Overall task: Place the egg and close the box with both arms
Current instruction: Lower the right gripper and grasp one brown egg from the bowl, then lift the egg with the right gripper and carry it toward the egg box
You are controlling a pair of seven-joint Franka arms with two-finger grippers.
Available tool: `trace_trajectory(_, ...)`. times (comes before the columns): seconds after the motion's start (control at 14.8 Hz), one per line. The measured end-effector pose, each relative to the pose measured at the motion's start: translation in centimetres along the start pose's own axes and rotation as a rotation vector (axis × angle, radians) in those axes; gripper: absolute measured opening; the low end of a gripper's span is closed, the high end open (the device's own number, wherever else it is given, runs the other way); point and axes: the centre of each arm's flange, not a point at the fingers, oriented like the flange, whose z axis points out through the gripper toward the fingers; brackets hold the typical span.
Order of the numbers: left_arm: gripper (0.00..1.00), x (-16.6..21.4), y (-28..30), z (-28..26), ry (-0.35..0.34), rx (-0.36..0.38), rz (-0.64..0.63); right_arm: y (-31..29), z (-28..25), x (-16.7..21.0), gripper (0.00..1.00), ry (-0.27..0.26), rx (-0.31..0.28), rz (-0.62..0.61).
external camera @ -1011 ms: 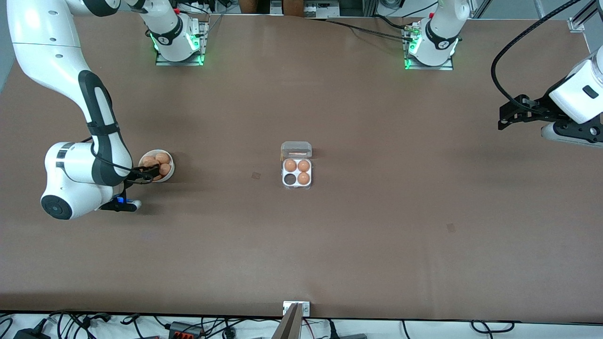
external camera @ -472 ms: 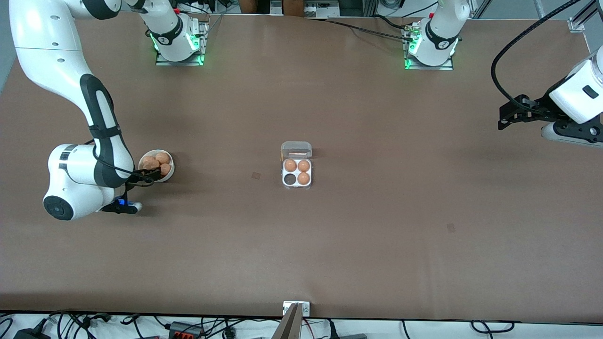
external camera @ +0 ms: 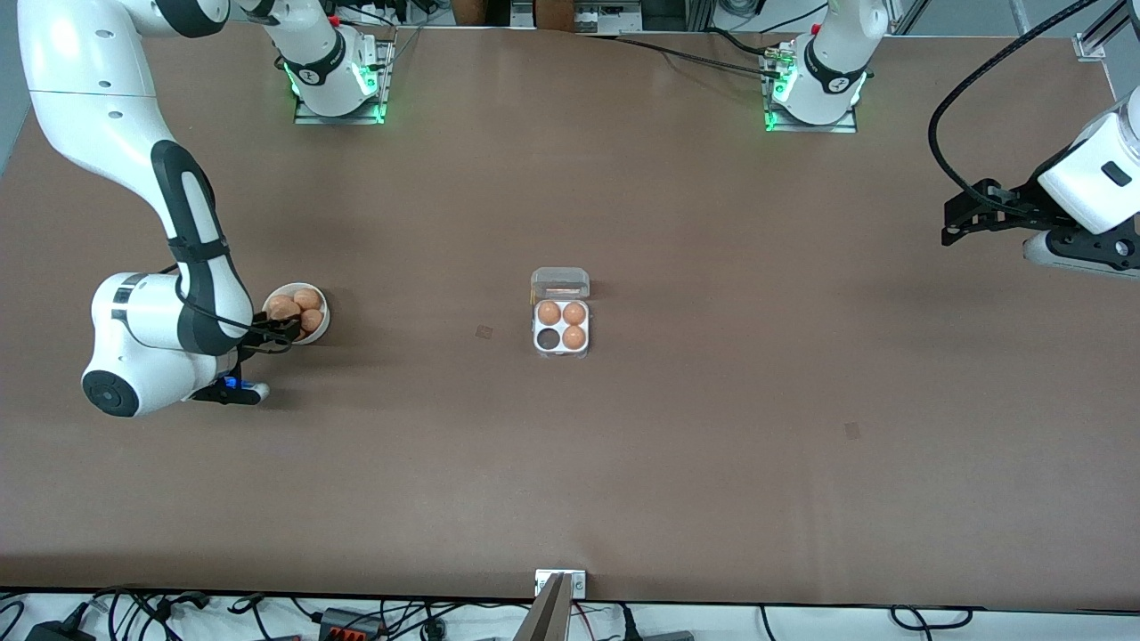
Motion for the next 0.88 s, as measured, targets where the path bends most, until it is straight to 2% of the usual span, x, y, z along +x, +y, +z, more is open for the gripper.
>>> trace_trajectory(0.07,1.0,0.0,0.0,0.0,0.0,0.0,0.0,0.0,0.0,0.0,0.48,0.001,0.0,0.0)
trace_trajectory(0.47,1.0,0.0,0.0,0.0,0.0,0.0,0.0,-0.2,-0.4,0.0,0.48,0.009,-0.001,-0.003)
trace_trajectory(0.74,1.0,0.0,0.0,0.0,0.0,0.0,0.0,-1.6,-3.9,-0.5,0.48,0.041,-0.009,-0.024)
trace_trajectory(0.88,1.0,0.0,0.0,0.0,0.0,0.0,0.0,-3.9,-6.9,-1.4,0.48,0.087,-0.026,-0.056)
